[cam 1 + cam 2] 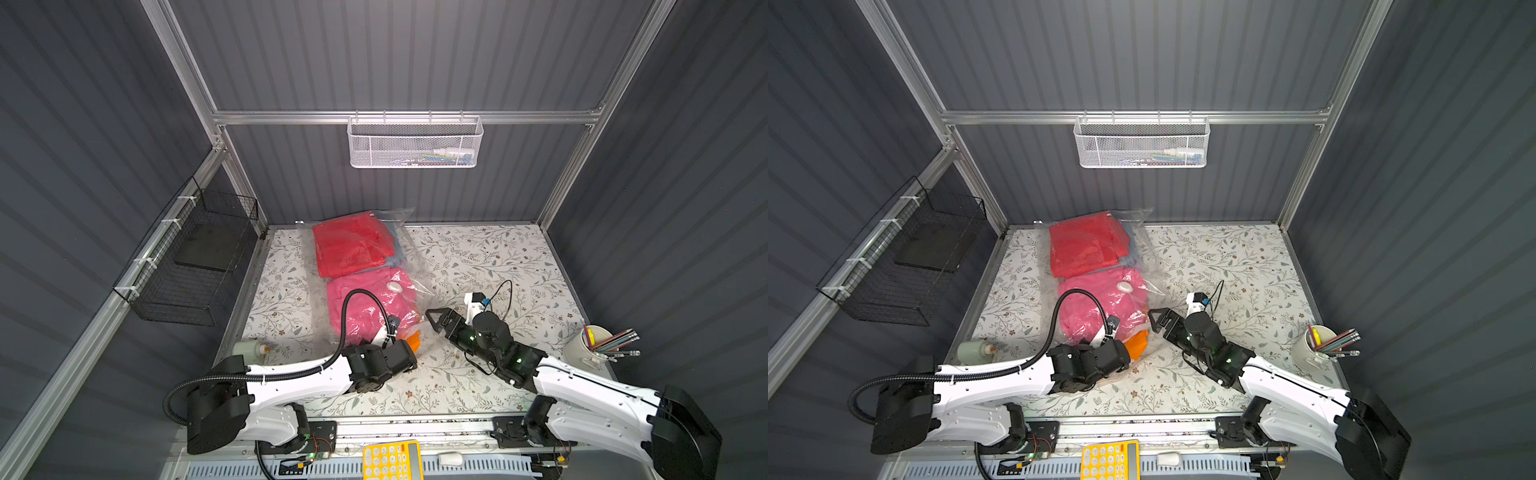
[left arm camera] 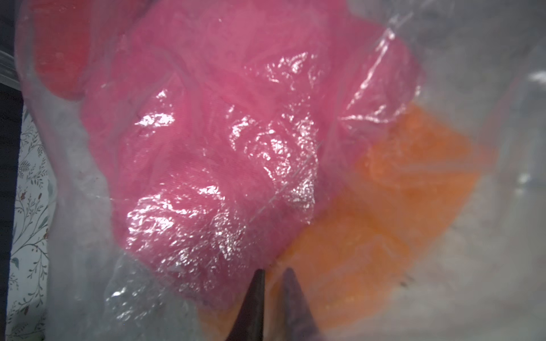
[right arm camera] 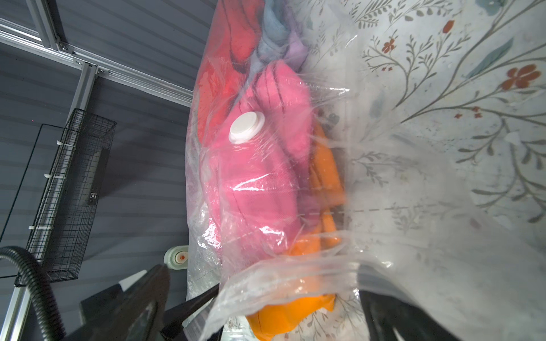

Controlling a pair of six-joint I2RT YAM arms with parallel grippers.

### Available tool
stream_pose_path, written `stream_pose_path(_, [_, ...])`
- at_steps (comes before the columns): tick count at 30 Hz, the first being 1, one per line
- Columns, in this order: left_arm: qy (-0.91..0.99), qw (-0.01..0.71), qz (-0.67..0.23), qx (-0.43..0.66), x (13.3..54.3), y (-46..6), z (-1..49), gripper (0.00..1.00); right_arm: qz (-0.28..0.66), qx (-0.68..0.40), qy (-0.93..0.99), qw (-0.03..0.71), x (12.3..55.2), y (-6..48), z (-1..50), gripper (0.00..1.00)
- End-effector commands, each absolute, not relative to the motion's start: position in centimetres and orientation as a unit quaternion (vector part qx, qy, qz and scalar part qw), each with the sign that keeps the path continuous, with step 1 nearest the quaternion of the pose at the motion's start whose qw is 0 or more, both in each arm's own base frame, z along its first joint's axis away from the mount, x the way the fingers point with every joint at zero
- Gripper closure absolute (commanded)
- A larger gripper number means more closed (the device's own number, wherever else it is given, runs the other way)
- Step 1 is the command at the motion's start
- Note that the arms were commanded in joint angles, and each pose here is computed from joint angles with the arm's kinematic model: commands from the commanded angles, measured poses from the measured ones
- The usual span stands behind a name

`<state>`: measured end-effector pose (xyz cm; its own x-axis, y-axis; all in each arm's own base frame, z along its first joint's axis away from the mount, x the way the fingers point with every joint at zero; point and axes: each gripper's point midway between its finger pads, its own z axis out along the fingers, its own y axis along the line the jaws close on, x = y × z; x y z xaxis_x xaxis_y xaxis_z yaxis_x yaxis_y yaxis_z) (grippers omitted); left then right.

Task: Take the trousers out of the vacuum bag
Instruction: Open the vacuum bag at the center of the board, then take out the trousers from the vacuum bag.

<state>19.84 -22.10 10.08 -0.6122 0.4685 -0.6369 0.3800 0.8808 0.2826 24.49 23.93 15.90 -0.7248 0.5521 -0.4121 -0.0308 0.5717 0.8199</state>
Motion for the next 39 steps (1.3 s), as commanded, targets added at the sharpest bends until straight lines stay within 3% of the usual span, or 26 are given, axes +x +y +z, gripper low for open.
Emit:
stream_pose_path(1, [0.884,0.408,0.054,0.221,21.2,-23.0,12.3,0.98,0.434,0.136,0.825,0.336,23.6,24.4,16.9,0.01])
stream_pose_path(13, [0.882,0.424,0.007,0.203,23.8,-24.2,13.6,1.00,0.425,0.077,0.830,0.353,18.3,27.7,17.6,0.07])
stream_pose_path(22, [0.876,0.433,-0.035,0.211,25.2,-24.5,15.4,1.00,0.435,0.080,0.821,0.360,19.6,30.2,16.9,0.22])
stream_pose_path(30, [0.876,0.418,-0.041,0.237,25.0,-25.4,15.6,1.00,0.465,0.088,0.821,0.319,21.5,34.3,15.3,0.31])
stream_pose_path(39, [0.876,0.422,-0.033,0.230,24.8,-24.4,15.9,1.00,0.449,0.134,0.836,0.285,22.4,34.6,12.4,0.29])
